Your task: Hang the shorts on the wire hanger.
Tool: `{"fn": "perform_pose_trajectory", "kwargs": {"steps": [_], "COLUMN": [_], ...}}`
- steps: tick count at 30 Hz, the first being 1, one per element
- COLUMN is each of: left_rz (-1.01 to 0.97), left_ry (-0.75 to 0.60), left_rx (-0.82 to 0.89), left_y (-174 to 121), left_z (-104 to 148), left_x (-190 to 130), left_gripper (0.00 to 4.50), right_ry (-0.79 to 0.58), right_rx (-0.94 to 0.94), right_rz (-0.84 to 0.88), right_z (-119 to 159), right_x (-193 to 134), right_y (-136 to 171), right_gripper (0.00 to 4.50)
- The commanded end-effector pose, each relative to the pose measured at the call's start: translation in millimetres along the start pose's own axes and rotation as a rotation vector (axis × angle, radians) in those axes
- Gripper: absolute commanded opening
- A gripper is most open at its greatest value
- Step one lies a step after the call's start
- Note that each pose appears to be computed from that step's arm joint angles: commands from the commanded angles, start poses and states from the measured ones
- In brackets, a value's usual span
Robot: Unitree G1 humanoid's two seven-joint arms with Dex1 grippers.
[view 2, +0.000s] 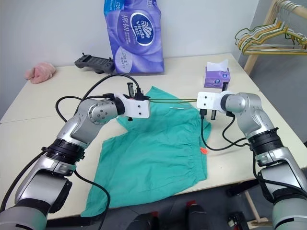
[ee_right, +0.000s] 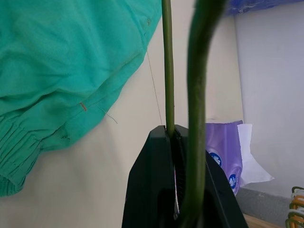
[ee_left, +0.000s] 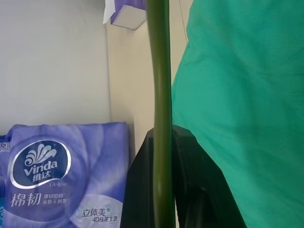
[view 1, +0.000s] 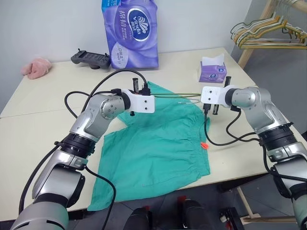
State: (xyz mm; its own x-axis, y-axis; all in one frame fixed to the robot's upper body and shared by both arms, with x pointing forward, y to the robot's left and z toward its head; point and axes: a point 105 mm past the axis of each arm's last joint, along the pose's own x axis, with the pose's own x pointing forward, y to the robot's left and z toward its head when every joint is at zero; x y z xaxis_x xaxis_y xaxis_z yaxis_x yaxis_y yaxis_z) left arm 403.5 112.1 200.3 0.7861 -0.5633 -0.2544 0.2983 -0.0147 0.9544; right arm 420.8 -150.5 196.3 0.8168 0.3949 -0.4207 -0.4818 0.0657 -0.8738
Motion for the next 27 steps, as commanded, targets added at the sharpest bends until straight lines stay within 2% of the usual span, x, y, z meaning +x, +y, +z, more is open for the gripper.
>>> {"fn": "perform_pose_trajectory", "kwargs": {"steps": [1, 5, 10, 18, 21, 27], "left_rz": [0.073, 0.066, 0.067, 0.074, 0.066, 0.037], "left_ry": [-0.035, -0.068, -0.099, -0.118, -0.117, -0.083], "left_rx": [0.007, 0.007, -0.053, -0.079, -0.117, -0.149], "left_y": [20.0, 18.2, 19.0, 24.2, 31.2, 35.3], "left_z": [9.2, 14.3, 18.9, 22.0, 17.8, -2.9], "left_x": [-7.2, -6.8, -7.7, -10.9, -18.9, -37.1], "left_gripper": [0.00, 0.00, 1.24, 3.72, 4.47, 4.47], "right_ry": [-0.025, -0.035, -0.037, -0.034, -0.007, 0.056], "right_rx": [-0.033, -0.038, -0.041, -0.040, -0.036, -0.028], "right_rz": [-0.031, -0.040, -0.046, -0.049, -0.042, -0.024], "right_z": [9.3, 12.7, 13.5, 12.5, 2.2, -24.9], "right_x": [-5.6, -8.5, -9.5, -10.8, -13.6, -28.2], "right_y": [-13.9, -16.9, -18.2, -17.6, -14.5, -8.2], "right_gripper": [0.11, 0.11, 0.00, 0.00, 0.00, 0.00]}}
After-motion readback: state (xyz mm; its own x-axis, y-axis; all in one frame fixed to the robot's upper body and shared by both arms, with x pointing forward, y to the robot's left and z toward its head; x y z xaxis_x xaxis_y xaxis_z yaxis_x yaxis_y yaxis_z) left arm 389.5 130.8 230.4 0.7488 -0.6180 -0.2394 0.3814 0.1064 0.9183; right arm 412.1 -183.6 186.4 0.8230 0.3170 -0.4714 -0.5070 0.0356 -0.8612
